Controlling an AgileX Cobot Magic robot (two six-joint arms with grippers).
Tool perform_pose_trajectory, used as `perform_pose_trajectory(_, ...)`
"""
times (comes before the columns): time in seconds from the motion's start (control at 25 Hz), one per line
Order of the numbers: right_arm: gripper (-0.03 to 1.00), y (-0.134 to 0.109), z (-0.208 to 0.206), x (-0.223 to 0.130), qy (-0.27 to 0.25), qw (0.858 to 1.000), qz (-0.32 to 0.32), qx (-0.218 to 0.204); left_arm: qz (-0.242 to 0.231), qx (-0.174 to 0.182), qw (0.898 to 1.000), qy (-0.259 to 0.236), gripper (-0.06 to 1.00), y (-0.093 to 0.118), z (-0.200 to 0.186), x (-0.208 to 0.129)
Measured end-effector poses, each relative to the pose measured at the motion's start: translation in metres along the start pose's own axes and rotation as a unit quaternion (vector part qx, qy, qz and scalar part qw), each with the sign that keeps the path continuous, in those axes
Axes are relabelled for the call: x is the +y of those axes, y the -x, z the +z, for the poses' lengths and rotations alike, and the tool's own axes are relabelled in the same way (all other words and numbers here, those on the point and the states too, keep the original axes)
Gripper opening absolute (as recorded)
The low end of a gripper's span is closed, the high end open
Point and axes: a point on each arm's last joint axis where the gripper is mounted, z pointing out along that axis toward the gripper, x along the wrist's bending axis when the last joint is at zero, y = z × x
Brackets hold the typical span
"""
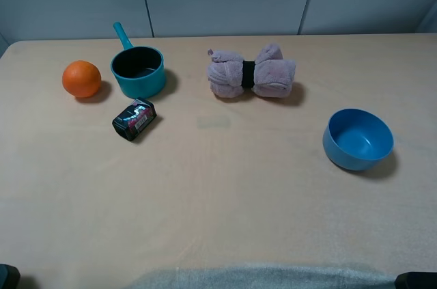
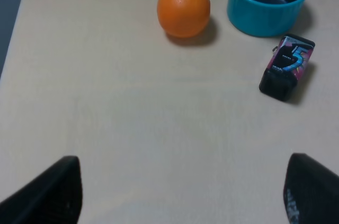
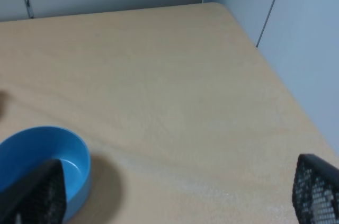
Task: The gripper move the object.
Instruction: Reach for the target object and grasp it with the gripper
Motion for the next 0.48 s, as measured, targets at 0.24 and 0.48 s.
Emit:
perform_pose_trajectory(0.24, 0.65, 0.0000, 0.0000, 0.0000, 0.000, 1.000, 0.000, 0.000, 0.000, 0.000, 1.000, 0.001, 0.83, 0.0000, 0.0000, 0.0002)
perform_pose_trajectory(0.48, 0.65, 0.0000, 0.0000, 0.0000, 0.000, 1.000, 0.000, 0.000, 0.000, 0.000, 1.000, 0.001, 0.83, 0.0000, 0.0000, 0.0002)
